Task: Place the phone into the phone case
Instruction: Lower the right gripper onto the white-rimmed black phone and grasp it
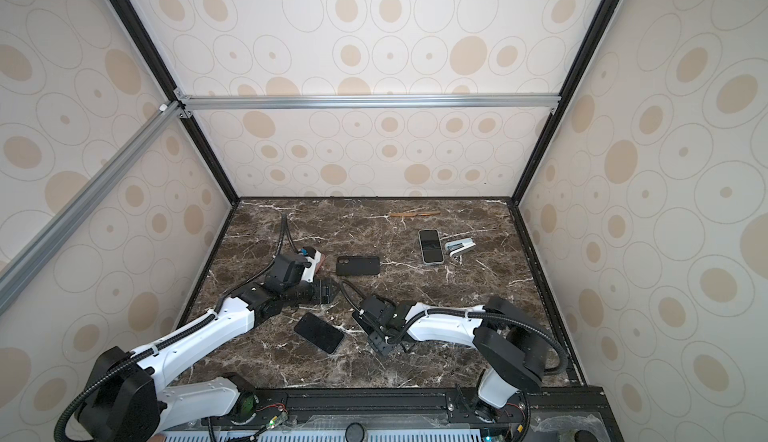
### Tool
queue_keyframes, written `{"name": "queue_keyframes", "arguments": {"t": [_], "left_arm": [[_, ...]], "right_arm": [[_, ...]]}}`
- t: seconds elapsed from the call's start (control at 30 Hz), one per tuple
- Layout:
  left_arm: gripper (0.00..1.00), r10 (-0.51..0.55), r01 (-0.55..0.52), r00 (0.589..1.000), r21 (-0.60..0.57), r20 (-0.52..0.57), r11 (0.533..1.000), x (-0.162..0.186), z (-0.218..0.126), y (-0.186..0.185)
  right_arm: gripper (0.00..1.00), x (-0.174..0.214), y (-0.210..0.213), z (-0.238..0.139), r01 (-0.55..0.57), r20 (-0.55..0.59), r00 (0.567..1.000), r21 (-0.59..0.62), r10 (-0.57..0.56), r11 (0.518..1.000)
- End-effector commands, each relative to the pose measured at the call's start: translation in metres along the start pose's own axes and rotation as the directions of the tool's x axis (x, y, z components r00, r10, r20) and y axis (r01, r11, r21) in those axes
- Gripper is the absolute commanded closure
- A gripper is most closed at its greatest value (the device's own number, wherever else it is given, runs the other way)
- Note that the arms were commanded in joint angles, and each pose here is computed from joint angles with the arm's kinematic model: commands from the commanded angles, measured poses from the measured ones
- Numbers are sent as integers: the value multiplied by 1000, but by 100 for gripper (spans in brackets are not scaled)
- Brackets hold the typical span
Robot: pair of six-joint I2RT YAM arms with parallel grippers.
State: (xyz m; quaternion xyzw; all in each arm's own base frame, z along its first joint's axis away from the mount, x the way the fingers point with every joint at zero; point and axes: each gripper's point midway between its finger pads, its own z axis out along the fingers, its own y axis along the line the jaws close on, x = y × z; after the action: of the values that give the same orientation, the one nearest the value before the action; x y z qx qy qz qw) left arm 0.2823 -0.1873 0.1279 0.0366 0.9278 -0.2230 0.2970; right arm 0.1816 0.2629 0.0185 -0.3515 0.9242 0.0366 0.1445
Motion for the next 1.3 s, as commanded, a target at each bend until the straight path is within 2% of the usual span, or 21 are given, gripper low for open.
{"name": "queue_keyframes", "arguments": {"t": [0.0,0.13,0.27,0.4,0.57,0.73,1.27], "left_arm": [[21,0,0,998,-3,70,1000,-23,-18,-6],[21,14,-12,995,-23,102,1000,-28,-26,-3],[21,23,-18,992,-37,123,999,-31,-34,-2],[21,25,-17,989,-54,144,998,-32,-38,2],[21,11,-2,989,-58,147,998,-28,-38,6],[21,-1,10,989,-56,150,998,-24,-38,8],[21,4,7,987,-68,158,998,-24,-40,10]], "right_arm": [[19,-2,0,4,-12,-39,999,11,12,1000],[10,-11,0,10,-16,-56,998,17,17,1000],[8,-13,-3,15,-49,-83,995,0,49,999],[13,-13,-5,20,-55,-108,993,-24,53,998],[20,-5,-12,24,-22,-162,986,22,25,1000],[28,1,-11,26,-29,-179,983,18,31,999],[49,-6,-13,19,-35,-146,989,28,38,999]]}}
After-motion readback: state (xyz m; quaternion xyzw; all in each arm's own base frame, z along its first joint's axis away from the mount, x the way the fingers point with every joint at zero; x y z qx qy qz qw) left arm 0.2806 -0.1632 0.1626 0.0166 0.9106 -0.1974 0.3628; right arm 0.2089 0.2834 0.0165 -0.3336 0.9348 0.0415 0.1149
